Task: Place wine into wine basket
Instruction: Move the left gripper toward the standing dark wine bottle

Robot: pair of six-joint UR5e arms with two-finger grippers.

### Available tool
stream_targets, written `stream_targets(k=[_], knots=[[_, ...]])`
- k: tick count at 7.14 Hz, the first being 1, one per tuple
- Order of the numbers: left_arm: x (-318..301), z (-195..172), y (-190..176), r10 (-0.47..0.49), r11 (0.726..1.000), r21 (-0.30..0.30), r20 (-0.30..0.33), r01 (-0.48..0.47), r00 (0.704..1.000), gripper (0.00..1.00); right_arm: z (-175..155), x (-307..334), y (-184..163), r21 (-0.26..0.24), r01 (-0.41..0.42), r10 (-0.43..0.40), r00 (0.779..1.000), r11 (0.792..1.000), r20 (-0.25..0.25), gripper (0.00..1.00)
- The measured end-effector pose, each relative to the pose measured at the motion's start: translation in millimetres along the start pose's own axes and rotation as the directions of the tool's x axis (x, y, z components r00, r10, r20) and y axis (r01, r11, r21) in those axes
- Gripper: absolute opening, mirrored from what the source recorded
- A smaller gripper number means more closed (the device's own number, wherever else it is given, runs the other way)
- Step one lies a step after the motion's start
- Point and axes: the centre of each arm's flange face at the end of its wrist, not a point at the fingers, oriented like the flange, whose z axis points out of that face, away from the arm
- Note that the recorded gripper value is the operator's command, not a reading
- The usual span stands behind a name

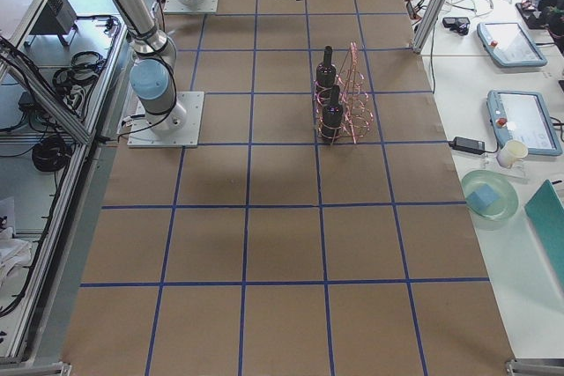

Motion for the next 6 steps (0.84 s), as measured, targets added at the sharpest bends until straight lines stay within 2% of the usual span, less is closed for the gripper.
stream_targets(k=[6], knots=[[-0.2, 0.2, 1.4, 0.001, 1.0, 0.001, 0.002, -0.001, 1.0, 1.0, 1.9, -0.6, -1.1, -0.003, -0.001, 0.001, 1.0, 1.0, 0.004, 1.0]])
